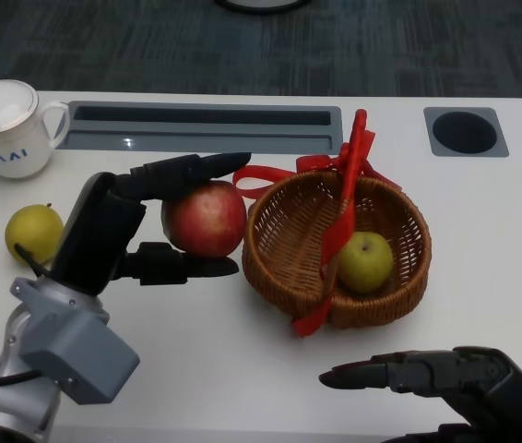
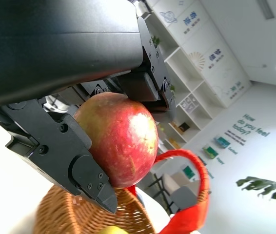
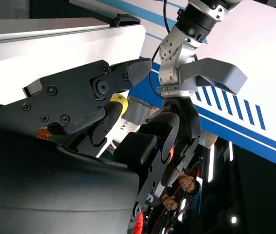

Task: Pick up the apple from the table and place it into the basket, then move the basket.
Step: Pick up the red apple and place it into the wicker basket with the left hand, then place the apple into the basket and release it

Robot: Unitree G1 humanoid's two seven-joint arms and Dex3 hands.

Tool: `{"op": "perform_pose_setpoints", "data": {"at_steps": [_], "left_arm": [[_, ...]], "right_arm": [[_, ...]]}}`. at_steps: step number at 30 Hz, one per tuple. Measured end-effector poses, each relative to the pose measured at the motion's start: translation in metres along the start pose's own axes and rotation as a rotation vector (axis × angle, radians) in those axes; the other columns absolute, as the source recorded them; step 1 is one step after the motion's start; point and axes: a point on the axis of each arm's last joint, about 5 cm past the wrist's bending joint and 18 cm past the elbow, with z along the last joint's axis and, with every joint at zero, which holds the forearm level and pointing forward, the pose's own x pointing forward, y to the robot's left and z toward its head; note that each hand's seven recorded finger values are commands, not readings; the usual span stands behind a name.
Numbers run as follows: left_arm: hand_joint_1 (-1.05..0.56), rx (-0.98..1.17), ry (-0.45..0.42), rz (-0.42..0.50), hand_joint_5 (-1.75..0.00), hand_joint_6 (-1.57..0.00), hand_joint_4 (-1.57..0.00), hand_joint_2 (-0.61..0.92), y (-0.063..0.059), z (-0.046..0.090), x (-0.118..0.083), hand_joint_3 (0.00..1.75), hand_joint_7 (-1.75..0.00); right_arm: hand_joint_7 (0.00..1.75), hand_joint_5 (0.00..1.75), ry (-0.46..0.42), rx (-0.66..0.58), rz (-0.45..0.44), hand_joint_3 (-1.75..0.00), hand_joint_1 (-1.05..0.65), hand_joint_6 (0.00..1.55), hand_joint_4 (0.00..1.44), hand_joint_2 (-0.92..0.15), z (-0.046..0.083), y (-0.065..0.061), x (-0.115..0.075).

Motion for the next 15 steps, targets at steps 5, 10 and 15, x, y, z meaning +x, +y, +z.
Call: {"op": "perform_pose_setpoints", "data": {"at_steps": [5,10,15], "left_arm": [[-0.11,-0.026,-0.050,-0.016,0.00,-1.15,-1.27,0.79,-0.005,0.008,0.016,0.00,0.00],[-0.12,-0.056,-0.096,-0.055,-0.01,-1.14,-1.26,0.79,-0.012,0.014,0.034,0.00,0.00],[-0.14,-0.081,-0.096,-0.085,-0.01,-1.14,-1.27,0.80,-0.021,0.015,0.045,0.00,0.00]], "right_arm": [[0.00,0.00,0.004,-0.004,0.006,0.00,-0.39,0.84,0.90,-0.85,0.000,0.001,0.000],[0.00,0.00,0.008,-0.006,0.007,0.00,-0.39,0.84,0.90,-0.86,0.000,0.002,-0.001],[0.00,0.00,0.014,-0.006,-0.001,0.00,-0.39,0.84,0.90,-0.86,0.000,0.003,-0.004]]}}
